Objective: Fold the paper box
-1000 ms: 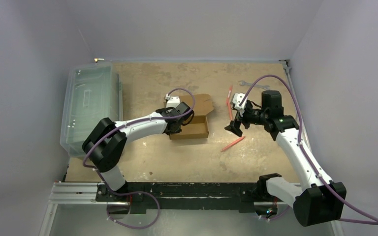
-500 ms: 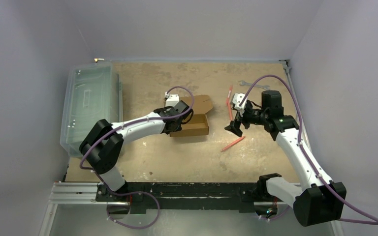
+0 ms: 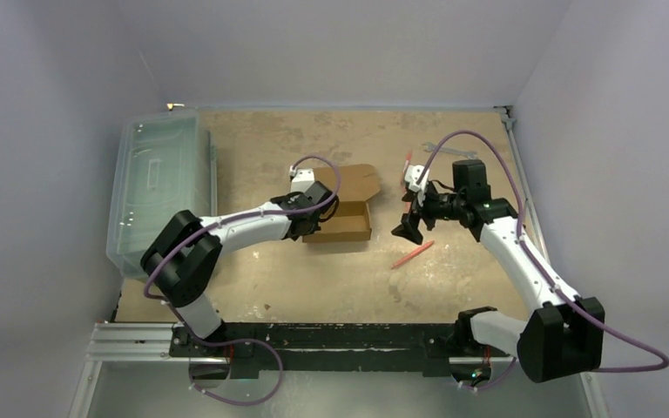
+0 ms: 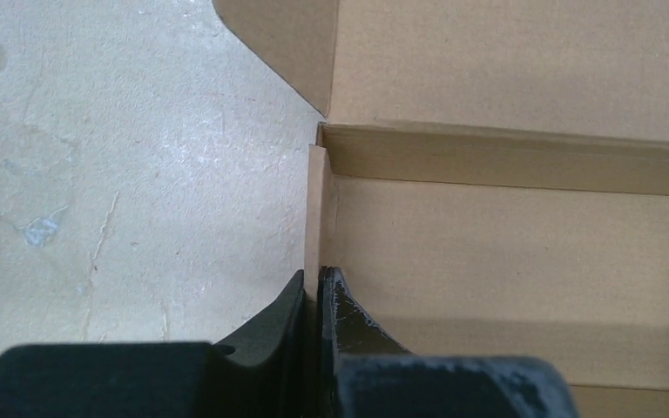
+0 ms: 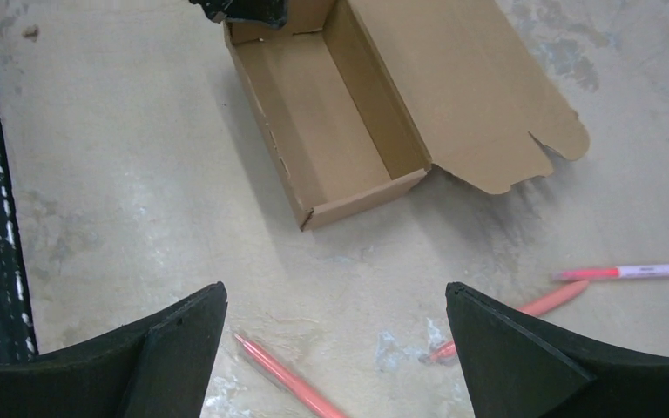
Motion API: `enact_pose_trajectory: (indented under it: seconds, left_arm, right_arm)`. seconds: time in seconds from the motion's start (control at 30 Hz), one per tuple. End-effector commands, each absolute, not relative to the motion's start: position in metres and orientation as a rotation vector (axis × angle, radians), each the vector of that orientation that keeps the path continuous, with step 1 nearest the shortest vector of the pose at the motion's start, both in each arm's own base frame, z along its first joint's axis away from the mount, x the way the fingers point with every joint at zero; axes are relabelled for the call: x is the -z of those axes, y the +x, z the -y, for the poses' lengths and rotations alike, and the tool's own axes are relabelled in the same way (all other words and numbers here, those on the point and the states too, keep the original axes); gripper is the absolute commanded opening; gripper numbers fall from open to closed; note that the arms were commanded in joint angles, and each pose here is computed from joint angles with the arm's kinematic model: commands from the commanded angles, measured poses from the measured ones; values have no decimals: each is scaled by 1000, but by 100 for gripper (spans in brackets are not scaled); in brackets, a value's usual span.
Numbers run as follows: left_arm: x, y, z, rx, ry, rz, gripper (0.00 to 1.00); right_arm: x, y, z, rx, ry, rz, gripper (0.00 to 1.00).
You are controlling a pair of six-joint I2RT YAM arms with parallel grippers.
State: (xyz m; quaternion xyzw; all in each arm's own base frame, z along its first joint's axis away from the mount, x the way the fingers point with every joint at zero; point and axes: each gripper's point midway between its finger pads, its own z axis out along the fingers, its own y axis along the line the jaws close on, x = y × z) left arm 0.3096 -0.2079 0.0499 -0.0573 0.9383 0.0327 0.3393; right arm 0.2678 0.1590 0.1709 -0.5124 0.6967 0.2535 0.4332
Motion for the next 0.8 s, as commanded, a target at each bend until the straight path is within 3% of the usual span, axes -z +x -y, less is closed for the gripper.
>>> enact_pose_trajectory:
  seconds: [0.0, 0.17, 0.33, 0.57, 0.77]
  left_arm:
    - [-45, 301, 196, -41, -218, -2379, 0]
    - [-63, 294, 179, -38, -307, -2204, 0]
    - [-74, 290, 180, -48, -321, -2120, 0]
    - [-78, 281, 192, -78, -332, -2055, 0]
    - [-82, 277, 199, -61, -347, -2006, 0]
  right_arm:
    - [-178, 285, -171, -702, -1088, -1791, 99]
    - [-188, 294, -186, -905, -756, -1867, 99]
    - [-192, 308, -193, -921, -439, -1840, 99]
    - [-154, 329, -212, -795, -463, -1941, 99]
    - [-131, 334, -223, -701, -527, -1995, 86]
